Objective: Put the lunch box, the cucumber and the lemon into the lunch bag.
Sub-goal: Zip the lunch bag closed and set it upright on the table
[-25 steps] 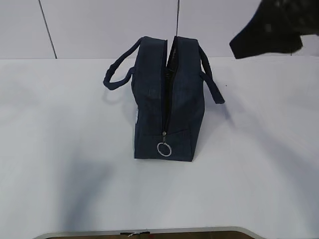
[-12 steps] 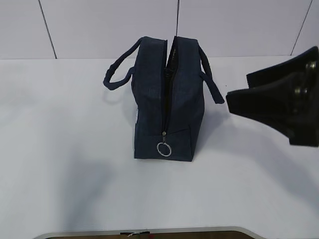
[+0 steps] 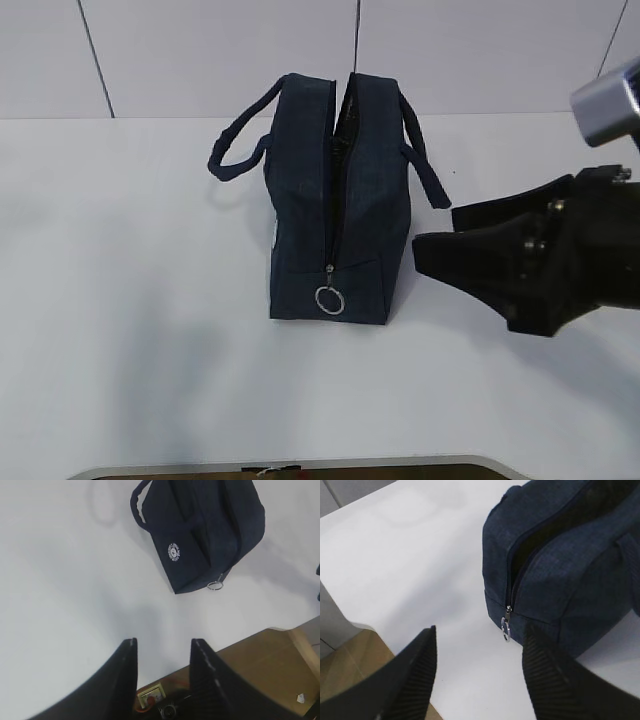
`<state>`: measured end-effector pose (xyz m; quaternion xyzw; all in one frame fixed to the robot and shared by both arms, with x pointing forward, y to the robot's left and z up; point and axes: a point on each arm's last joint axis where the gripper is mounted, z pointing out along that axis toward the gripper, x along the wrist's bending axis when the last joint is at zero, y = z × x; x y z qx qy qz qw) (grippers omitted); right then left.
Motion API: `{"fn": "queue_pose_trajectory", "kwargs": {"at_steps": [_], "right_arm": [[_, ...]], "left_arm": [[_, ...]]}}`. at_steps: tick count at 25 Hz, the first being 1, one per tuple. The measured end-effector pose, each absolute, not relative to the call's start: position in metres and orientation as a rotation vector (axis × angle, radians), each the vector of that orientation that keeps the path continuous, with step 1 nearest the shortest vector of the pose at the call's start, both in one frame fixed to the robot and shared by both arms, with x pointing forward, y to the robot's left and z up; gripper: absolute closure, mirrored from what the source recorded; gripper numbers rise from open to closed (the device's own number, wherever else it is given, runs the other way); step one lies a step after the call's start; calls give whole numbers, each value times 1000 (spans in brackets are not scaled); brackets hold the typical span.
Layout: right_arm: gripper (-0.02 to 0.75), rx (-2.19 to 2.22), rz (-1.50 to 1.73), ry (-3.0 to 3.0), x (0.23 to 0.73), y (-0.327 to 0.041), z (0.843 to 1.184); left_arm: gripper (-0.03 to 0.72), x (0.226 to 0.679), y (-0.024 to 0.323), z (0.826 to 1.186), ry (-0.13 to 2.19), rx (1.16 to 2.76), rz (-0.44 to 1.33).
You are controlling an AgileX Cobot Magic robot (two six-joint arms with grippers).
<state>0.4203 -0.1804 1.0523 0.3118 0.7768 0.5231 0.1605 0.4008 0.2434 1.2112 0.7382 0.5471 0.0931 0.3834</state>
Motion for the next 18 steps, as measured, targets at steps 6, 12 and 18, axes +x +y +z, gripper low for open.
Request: {"fn": "queue_pose_trajectory", "kwargs": {"at_steps": [6,12,18], "right_arm": [[297,1067,1497,2235,438,-174,1031],[297,965,1441,2285,443,-172,1023],[297,753,1496,2377,434,-165,1024]], "left_arm": [[441,367,250,1198,1396,1886,269],[450,339,254,1199,1353,1857,319],[451,330,254,1202,1330,1838,322]]}}
